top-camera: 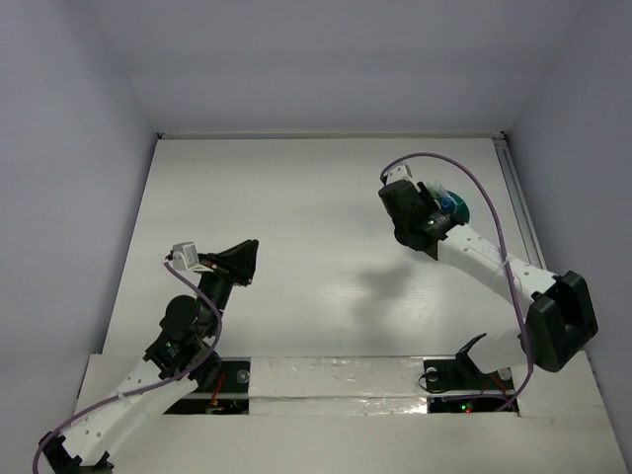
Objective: Sort the stationery into containers
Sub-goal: Place the pen in the storage box.
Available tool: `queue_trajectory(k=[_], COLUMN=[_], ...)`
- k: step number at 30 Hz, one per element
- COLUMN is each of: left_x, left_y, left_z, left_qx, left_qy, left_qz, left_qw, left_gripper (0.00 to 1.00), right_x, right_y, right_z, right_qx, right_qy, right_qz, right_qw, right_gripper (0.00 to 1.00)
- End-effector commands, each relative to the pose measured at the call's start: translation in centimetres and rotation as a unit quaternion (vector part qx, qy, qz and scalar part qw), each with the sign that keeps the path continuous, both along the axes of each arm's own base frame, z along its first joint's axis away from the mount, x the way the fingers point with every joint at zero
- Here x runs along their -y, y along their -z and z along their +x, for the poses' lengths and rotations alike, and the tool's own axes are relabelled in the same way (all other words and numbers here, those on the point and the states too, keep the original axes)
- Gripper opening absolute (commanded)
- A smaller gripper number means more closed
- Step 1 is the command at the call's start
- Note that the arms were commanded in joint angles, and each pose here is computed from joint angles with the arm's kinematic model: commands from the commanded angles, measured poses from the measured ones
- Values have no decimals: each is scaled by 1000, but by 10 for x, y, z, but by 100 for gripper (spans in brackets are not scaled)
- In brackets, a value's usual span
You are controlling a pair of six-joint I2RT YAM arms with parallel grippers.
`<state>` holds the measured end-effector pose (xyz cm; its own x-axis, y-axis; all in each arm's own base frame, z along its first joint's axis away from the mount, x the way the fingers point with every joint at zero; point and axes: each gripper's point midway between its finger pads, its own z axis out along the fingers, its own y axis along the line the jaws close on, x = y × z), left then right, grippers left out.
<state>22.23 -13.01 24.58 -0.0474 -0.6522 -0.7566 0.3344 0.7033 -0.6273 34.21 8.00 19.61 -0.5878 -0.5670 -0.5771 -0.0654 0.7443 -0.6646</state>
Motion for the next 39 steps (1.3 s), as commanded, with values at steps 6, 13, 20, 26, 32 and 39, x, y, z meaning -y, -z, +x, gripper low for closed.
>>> queue_trajectory(k=[6,13,20,26,32,39], left_x=[-2,-3,-3,-4,-4,-8], left_y=[-14,-14,-15,-15,-15,-15], left_z=[-7,-7,-8,-8,-8,-8], left_qx=[26,26,27,28,27,27], left_qy=[8,7,8,7,6,-3], left_qz=[-25,-26,-26,-26,-26,-26], left_qw=[999,999,999,999,999,999], left_gripper=[18,18,18,18,18,18], right_x=[20,22,24,26,27,25], right_y=[-6,2,13,21,20,31], right_z=[13,17,18,19,18,14], right_qx=[28,52,36,25,28,7], right_qy=[-26,-70,-75,-72,-69,-70], right_qz=[-38,-37,-34,-35,-33,-21], right_qw=[999,995,996,996,997,997], right_gripper=[10,11,13,15,17,20])
